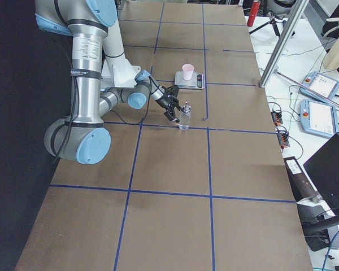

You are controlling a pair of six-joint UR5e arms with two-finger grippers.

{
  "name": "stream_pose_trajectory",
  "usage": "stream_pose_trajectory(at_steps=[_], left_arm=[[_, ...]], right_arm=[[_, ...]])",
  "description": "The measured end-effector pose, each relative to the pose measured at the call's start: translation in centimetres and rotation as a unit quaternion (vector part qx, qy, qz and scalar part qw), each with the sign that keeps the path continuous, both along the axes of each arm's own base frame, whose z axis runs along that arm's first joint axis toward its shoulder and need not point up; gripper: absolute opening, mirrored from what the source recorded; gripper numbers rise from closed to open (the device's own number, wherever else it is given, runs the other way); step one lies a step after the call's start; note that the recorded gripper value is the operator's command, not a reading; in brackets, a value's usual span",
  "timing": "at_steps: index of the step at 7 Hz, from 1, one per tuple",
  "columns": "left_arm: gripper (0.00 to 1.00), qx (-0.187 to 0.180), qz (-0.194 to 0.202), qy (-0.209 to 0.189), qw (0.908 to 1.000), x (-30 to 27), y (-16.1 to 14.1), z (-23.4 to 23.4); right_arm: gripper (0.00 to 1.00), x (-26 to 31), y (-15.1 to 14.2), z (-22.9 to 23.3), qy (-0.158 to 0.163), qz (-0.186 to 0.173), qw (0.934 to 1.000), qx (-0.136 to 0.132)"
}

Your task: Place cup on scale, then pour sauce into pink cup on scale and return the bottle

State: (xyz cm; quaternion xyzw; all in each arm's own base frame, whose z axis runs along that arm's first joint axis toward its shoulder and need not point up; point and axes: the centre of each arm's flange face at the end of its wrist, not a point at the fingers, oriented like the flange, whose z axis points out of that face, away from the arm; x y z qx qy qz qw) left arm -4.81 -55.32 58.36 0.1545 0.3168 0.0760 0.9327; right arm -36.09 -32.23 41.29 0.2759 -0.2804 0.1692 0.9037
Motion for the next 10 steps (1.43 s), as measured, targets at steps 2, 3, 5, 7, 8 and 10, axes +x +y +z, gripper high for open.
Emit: stream_pose_trajectory(at_steps=[2, 3, 5, 7, 8, 10], left_arm=[[1.0, 0.001, 0.0, 0.0, 1.0, -0.1, 0.1, -0.1], [1.0, 0.002, -0.001, 0.0, 1.0, -0.1, 0.2, -0.1], [1.0, 0.002, -0.001, 0.0, 1.0, -0.2, 0.4, -0.2], [1.0, 0.003, 0.0, 0.0, 1.0, -0.2, 0.4, -0.2], [1.0, 0.003, 0.001, 0.0, 1.0, -0.2, 0.4, -0.1], [1.0, 0.003, 0.002, 0.001, 1.0, -0.2, 0.6, 0.0]], right_arm=[[1.0, 2.0, -0.6, -1.0, -0.005, -0.068, 0.9957, -0.063], [1.0, 3.7, -1.3, -1.3, -0.002, -0.109, 0.9892, -0.098], [1.0, 9.6, -3.6, -4.5, -0.008, -0.201, 0.9654, -0.165], [1.0, 16.8, -8.1, -8.5, -0.037, -0.274, 0.9414, -0.194], [1.0, 20.1, -9.9, -9.1, -0.041, -0.294, 0.9366, -0.186], [1.0, 27.9, -14.5, -5.8, -0.031, -0.337, 0.9298, -0.144]])
